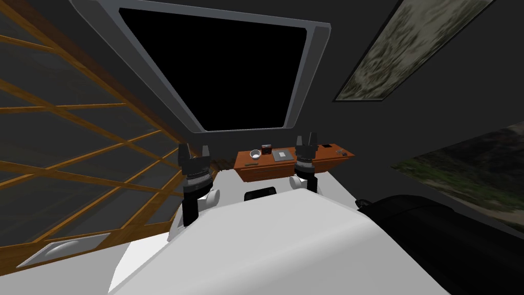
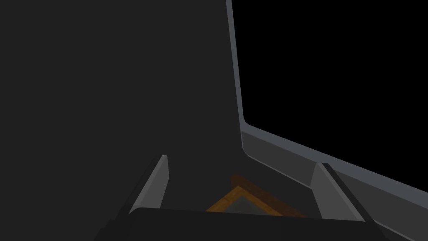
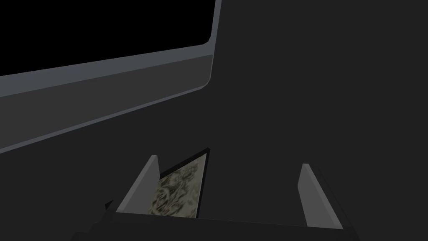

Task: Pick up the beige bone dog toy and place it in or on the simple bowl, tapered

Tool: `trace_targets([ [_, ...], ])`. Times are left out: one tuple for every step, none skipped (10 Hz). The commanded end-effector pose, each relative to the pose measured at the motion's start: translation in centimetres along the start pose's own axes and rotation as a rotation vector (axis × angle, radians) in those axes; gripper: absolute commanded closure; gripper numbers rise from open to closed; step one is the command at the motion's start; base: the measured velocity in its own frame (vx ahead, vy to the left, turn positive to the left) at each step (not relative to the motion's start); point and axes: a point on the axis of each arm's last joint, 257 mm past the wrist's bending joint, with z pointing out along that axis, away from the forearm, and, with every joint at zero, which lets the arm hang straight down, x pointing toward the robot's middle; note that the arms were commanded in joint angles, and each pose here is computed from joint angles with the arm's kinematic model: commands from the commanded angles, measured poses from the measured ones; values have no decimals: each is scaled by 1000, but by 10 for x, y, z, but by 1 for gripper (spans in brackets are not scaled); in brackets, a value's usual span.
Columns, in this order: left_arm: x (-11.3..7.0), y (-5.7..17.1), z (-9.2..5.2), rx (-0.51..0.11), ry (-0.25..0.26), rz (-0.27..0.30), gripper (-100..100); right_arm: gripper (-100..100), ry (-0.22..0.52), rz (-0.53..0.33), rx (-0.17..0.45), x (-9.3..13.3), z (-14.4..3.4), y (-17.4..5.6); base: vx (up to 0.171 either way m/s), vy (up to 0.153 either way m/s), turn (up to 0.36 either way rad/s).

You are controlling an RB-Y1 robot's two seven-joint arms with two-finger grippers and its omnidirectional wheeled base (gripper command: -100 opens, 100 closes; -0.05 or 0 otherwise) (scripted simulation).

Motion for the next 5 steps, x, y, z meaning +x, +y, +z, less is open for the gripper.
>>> trace_targets([
  [-7, 16, 2, -34, 5, 12, -100, 0, 0, 0, 0, 0, 0, 0, -64, 19, -23],
  [-12, 28, 3, -56, 3, 19, -100, 0, 0, 0, 0, 0, 0, 0, -61, 18, -20],
  [-18, 40, 5, -80, -3, 26, -100, 0, 0, 0, 0, 0, 0, 0, -57, 27, -20],
  [-25, 53, 6, -107, -11, 32, -100, 0, 0, 0, 0, 0, 0, 0, -66, 29, -21],
  [-33, 68, 7, -136, -22, 37, -100, 0, 0, 0, 0, 0, 0, 0, -70, 17, -26],
])
